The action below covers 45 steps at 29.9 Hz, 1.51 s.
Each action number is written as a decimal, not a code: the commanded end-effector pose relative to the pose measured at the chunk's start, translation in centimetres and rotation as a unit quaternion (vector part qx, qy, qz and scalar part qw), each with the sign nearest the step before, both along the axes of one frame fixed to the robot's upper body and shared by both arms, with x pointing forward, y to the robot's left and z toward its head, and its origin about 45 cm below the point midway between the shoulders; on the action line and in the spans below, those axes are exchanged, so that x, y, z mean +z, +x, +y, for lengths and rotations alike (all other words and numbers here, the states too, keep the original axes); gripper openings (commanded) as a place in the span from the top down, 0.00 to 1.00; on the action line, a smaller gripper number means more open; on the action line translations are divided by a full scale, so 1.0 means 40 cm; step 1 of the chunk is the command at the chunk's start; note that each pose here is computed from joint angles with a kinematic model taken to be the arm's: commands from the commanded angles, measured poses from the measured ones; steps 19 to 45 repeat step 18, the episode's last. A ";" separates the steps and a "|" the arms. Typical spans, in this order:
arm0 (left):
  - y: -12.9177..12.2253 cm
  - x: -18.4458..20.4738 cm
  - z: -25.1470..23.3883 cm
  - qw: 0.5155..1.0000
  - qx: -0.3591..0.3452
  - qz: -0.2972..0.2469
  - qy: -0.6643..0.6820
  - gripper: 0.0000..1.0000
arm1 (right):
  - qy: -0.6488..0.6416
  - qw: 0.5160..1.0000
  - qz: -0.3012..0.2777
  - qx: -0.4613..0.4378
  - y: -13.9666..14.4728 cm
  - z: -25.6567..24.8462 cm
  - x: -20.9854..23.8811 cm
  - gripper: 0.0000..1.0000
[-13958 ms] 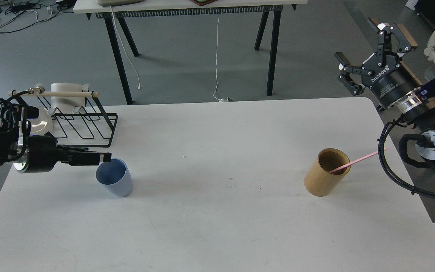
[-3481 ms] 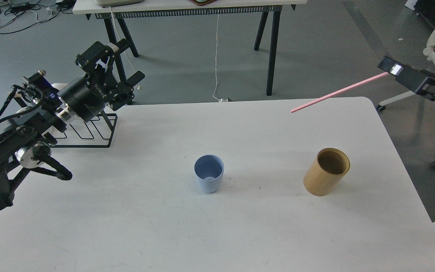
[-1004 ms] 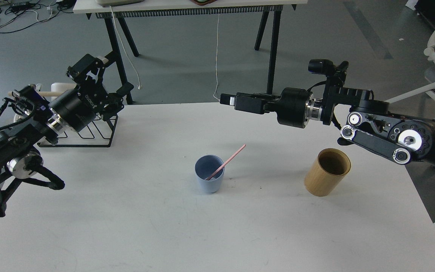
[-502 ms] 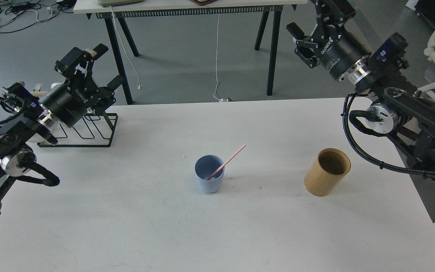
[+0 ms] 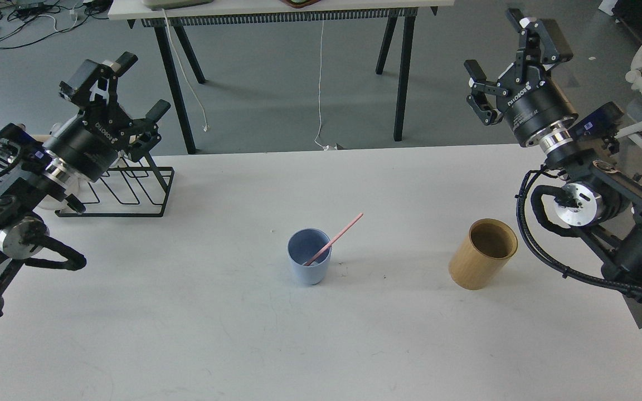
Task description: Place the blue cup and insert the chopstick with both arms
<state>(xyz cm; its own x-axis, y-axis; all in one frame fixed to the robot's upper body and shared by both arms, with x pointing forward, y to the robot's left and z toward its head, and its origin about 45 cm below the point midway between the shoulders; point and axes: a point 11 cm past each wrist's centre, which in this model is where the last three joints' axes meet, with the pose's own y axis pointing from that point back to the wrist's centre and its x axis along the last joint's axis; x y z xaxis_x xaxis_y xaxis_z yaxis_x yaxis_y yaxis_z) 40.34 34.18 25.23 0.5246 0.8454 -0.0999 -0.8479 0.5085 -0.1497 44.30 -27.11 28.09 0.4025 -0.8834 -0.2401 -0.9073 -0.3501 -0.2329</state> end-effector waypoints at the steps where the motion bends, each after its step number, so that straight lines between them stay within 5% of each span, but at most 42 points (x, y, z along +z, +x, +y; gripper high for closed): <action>1: 0.001 0.003 0.003 1.000 0.002 -0.002 -0.002 0.01 | 0.012 1.000 0.002 0.012 -0.004 0.029 -0.006 0.01; 18: 0.000 -0.001 -0.002 1.000 0.001 -0.001 -0.005 0.01 | 0.042 0.998 0.022 0.048 -0.027 0.142 -0.057 0.01; 45: 0.000 -0.001 -0.002 1.000 0.001 -0.001 -0.005 0.01 | 0.042 0.998 0.022 0.048 -0.027 0.142 -0.057 0.01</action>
